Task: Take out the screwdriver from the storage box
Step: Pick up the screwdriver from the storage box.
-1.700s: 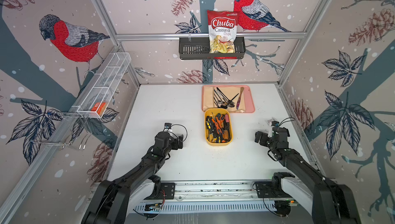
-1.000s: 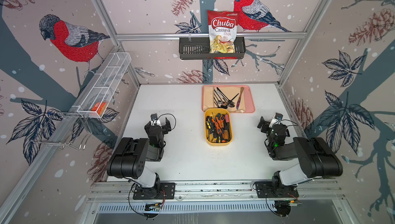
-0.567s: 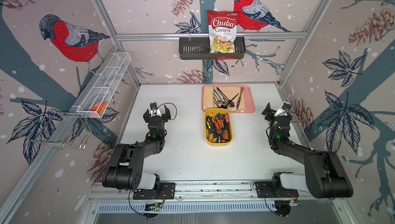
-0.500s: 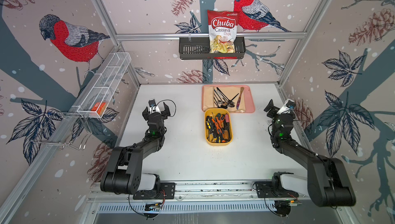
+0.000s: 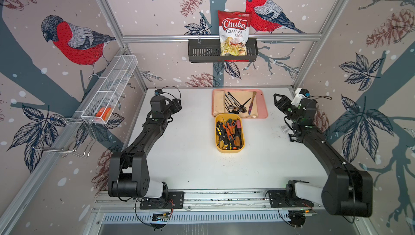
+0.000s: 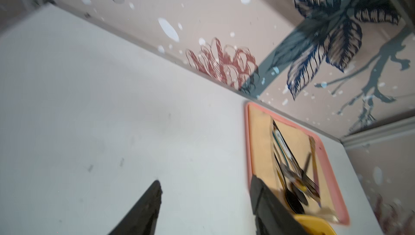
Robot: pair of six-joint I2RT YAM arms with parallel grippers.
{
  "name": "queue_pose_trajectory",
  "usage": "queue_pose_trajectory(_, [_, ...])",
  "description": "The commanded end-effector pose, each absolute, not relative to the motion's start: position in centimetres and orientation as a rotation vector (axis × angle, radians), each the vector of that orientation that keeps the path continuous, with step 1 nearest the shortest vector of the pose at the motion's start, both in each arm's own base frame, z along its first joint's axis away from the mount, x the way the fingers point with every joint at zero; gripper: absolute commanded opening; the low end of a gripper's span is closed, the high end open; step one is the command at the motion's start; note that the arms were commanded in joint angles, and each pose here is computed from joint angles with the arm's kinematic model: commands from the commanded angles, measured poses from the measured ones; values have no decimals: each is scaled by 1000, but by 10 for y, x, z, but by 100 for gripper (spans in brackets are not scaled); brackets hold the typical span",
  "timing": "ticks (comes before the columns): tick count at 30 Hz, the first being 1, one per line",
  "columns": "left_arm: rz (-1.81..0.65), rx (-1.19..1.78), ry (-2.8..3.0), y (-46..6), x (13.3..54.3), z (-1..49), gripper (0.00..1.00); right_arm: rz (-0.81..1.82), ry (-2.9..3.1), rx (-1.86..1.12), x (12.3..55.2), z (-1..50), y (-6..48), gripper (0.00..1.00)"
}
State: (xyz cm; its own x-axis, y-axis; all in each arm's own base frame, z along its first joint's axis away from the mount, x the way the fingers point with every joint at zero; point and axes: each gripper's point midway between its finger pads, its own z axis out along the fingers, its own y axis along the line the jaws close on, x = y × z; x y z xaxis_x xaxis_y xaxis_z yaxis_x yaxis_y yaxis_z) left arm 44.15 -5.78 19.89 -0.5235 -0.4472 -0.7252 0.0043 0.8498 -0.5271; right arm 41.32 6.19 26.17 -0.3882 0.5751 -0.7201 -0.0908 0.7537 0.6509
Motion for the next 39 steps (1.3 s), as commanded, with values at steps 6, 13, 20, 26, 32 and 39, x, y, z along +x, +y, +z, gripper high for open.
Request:
queue_pose_trajectory(6, [-898, -186, 2369, -131, 384, 156, 56, 735, 2347, 201, 376, 197, 145, 48])
queue_pose_trajectory(13, [-970, -211, 2476, -146, 356, 127, 54, 608, 2586, -11, 343, 161, 206, 38])
queue_pose_trajectory(20, [-1002, -186, 2514, -164, 340, 118, 55, 489, 2708, -218, 314, 136, 255, 41])
queue_pose_trajectory(26, [-1021, -190, 2528, -172, 335, 112, 56, 388, 2777, -305, 303, 111, 274, 43])
queue_pose_trajectory(32, [-1020, -197, 2551, -174, 332, 104, 56, 351, 2816, -364, 299, 92, 287, 44])
queue_pose_trajectory(39, [-1020, -211, 2562, -173, 330, 98, 56, 304, 2853, -406, 297, 75, 296, 42])
